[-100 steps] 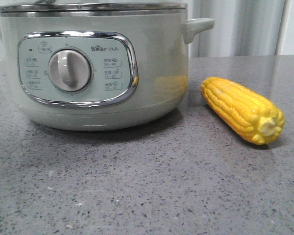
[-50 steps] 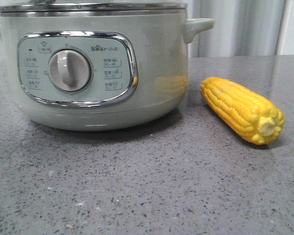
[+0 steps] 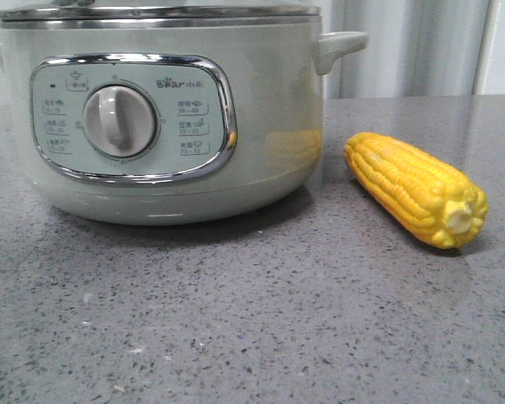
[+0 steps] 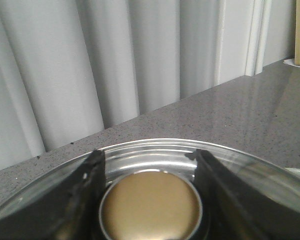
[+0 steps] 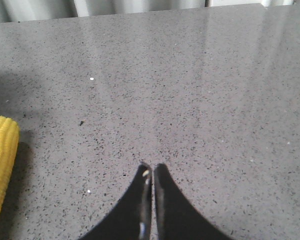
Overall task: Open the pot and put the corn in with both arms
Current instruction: 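Lift the glass lid off the pot with the left gripper, then lower the glass lid onto the table beside the pot, left gripper, then lower the right gripper over the yellow corn cob and grasp it, then lift the corn cob and carry it over the open pot, right gripper, then open the right gripper to drop the corn cob into the pot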
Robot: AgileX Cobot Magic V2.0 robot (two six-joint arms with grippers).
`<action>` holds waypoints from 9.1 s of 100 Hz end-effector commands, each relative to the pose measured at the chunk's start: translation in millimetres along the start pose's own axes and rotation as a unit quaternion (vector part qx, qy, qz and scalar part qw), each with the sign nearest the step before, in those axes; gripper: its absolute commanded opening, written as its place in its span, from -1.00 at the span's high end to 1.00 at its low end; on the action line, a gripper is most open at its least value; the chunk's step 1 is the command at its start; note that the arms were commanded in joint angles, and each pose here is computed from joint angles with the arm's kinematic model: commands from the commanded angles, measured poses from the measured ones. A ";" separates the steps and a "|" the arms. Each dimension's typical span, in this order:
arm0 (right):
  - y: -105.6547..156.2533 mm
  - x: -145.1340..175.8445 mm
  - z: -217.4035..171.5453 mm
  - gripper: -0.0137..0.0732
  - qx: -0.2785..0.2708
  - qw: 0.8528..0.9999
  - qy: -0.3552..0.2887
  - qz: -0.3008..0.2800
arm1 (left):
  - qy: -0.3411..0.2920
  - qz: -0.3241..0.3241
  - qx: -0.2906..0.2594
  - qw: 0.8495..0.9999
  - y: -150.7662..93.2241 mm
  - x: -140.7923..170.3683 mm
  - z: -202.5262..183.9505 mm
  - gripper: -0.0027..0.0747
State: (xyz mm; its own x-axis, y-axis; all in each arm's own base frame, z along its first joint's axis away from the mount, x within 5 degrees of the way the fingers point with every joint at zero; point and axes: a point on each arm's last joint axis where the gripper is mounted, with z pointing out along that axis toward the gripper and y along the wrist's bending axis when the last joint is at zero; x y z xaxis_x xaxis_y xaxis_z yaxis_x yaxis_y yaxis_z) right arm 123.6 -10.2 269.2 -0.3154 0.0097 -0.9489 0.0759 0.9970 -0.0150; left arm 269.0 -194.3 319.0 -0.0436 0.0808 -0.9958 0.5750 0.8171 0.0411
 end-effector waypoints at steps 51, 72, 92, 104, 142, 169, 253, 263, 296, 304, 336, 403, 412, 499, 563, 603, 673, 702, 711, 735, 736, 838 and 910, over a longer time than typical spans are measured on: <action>-0.1 -17.7 -1.0 0.85 0.000 0.999 -0.054 0.010 | -0.248 0.022 -0.023 0.968 7.1 -109.6 -67.5 0.98; -0.1 -17.7 -1.0 0.85 0.000 0.999 -0.054 0.010 | -0.283 0.052 -0.048 0.956 16.4 -134.1 -108.9 0.98; 0.0 -17.3 -0.9 0.85 -0.001 0.999 -0.052 0.010 | -0.266 0.065 -0.107 0.956 41.9 -144.4 -147.4 0.98; 0.0 -17.3 -0.9 0.85 -0.001 0.999 -0.052 0.010 | -0.228 0.073 -0.161 0.957 61.0 -141.9 -167.5 0.98; 0.0 -17.2 -0.9 0.85 -0.001 0.999 -0.051 0.011 | -0.138 0.058 -0.317 0.937 108.4 -92.2 -200.6 0.98; 0.0 -17.2 -0.9 0.85 -0.001 0.999 -0.051 0.011 | -0.105 -0.002 -0.336 0.936 120.5 -34.3 -186.5 0.98; 0.0 -17.0 -0.9 0.85 -0.001 0.999 -0.050 0.011 | 0.073 -0.048 -0.279 0.956 135.3 59.0 -104.2 0.98; 0.0 -17.0 -0.9 0.85 -0.001 0.999 -0.050 0.011 | 0.086 -0.051 -0.279 0.955 137.3 66.4 -99.7 0.98; 0.0 -17.0 -0.9 0.85 -0.001 0.999 -0.050 0.011 | 0.093 -0.053 -0.278 0.955 138.1 70.0 -97.7 0.51; 0.0 -17.0 -0.9 0.85 -0.001 0.999 -0.050 0.011 | 0.095 -0.053 -0.278 0.954 138.0 70.3 -97.7 0.39; 0.0 -17.0 -0.9 0.85 -0.001 0.999 -0.050 0.011 | 0.126 -0.063 -0.270 0.953 135.9 76.0 -98.1 0.08; 7.3 -23.1 -4.4 0.78 -0.030 0.999 -0.014 0.009 | -0.005 -0.033 -0.276 0.961 114.5 11.0 -145.8 0.02; 12.4 -27.7 -3.2 0.61 -0.049 0.999 0.008 0.002 | -0.045 -0.023 -0.278 0.959 106.7 -5.1 -162.2 0.02; 61.2 -89.5 54.6 -0.14 -0.153 0.963 0.222 -0.006 | -0.222 0.019 -0.275 0.935 59.2 -57.1 -253.5 0.03; 106.0 -74.2 106.8 -0.21 -0.204 0.913 0.353 0.003 | -0.213 0.017 -0.274 0.938 59.2 -55.6 -252.6 0.03; 114.1 -54.3 123.8 -0.20 -0.206 0.888 0.411 0.017 | -0.213 0.017 -0.274 0.938 59.2 -55.6 -252.6 0.03; 90.2 -60.4 120.2 0.85 -0.174 0.895 0.411 0.010 | -0.221 0.019 -0.275 0.935 59.2 -57.0 -253.4 0.03; 56.0 -97.7 81.1 0.85 -0.145 0.938 0.312 0.040 | -0.223 0.019 -0.275 0.935 59.2 -57.2 -253.5 0.03; 53.6 -113.3 64.9 0.85 -0.149 0.952 0.264 0.042 | -0.223 0.019 -0.275 0.935 59.2 -57.2 -253.5 0.03; 54.2 -165.7 27.9 0.85 -0.185 0.972 0.116 0.093 | -0.223 0.019 -0.275 0.935 59.2 -57.2 -253.5 0.03; 54.4 -167.3 27.3 0.85 -0.187 0.971 0.113 0.095 | -0.223 0.019 -0.275 0.935 59.2 -57.2 -253.5 0.03; 199.9 -179.6 124.1 -0.24 -0.397 0.909 0.126 0.007 | -0.223 0.019 -0.275 0.935 59.2 -57.2 -253.5 0.03; 168.7 -191.3 113.2 -0.15 -0.389 0.911 0.138 0.017 | -0.230 0.021 -0.272 0.934 52.2 -58.4 -264.9 0.04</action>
State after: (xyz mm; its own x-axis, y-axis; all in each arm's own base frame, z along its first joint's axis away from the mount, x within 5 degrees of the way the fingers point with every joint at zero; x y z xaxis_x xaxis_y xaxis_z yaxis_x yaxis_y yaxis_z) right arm 316.9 165.2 373.4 -0.6422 -0.1134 -0.7581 -0.5564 0.7492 0.3593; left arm 95.4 -6.4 385.0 0.3094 -0.0113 -0.9509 0.0618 0.9981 0.0082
